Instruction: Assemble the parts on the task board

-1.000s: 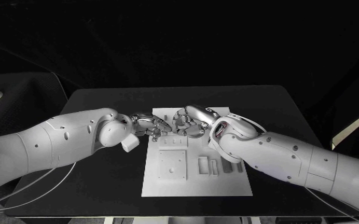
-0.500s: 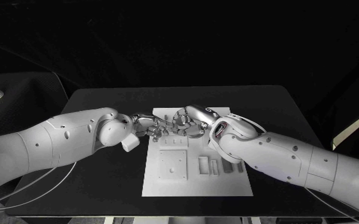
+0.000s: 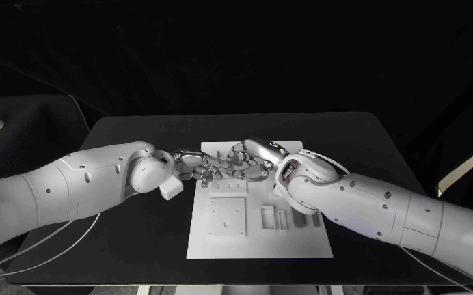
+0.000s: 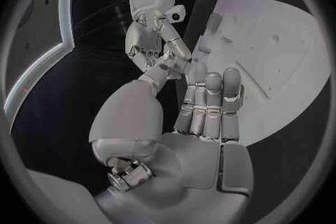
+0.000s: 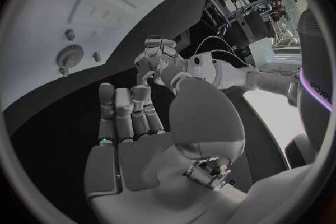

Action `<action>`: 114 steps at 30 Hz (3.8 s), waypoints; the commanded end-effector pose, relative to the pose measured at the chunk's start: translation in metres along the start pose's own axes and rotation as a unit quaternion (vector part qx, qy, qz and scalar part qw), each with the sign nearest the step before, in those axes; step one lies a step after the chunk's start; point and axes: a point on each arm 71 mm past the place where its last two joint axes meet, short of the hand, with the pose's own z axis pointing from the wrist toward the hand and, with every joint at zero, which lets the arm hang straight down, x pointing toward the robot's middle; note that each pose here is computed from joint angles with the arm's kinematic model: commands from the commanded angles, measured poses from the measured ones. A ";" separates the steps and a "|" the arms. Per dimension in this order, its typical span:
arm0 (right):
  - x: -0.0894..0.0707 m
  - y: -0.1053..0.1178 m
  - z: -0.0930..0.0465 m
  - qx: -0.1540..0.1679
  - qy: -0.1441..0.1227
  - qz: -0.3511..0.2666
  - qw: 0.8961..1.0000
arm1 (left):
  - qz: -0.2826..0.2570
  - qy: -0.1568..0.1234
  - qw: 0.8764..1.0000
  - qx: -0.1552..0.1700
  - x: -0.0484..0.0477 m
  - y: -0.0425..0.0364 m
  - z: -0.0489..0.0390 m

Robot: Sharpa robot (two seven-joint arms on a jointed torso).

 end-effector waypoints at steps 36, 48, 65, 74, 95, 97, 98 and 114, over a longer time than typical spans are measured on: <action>0.003 0.006 0.002 -0.009 0.007 0.003 1.000 | -0.002 -0.002 1.000 0.005 0.0047 -0.0044 0.0039; 0.003 0.005 0.002 -0.008 0.007 0.003 1.000 | -0.003 -0.007 1.000 0.007 0.0041 -0.0049 0.0043; 0.003 0.002 0.001 -0.003 0.006 0.005 1.000 | -0.002 0.001 1.000 0.011 0.0049 -0.0054 0.0042; 0.003 0.001 0.002 0.001 0.006 0.006 1.000 | -0.002 0.003 1.000 0.011 0.0050 -0.0054 0.0043; 0.003 0.000 0.001 -0.002 0.011 0.008 1.000 | -0.002 0.000 1.000 0.010 0.0034 -0.0051 0.0039; 0.003 0.000 0.001 -0.003 0.011 0.008 1.000 | -0.002 0.001 1.000 0.010 0.0037 -0.0052 0.0040; 0.003 0.000 0.001 -0.003 0.011 0.008 1.000 | -0.002 0.001 1.000 0.010 0.0038 -0.0052 0.0041; 0.004 0.001 0.002 -0.006 0.012 0.010 1.000 | -0.001 0.004 1.000 0.010 0.0046 -0.0053 0.0043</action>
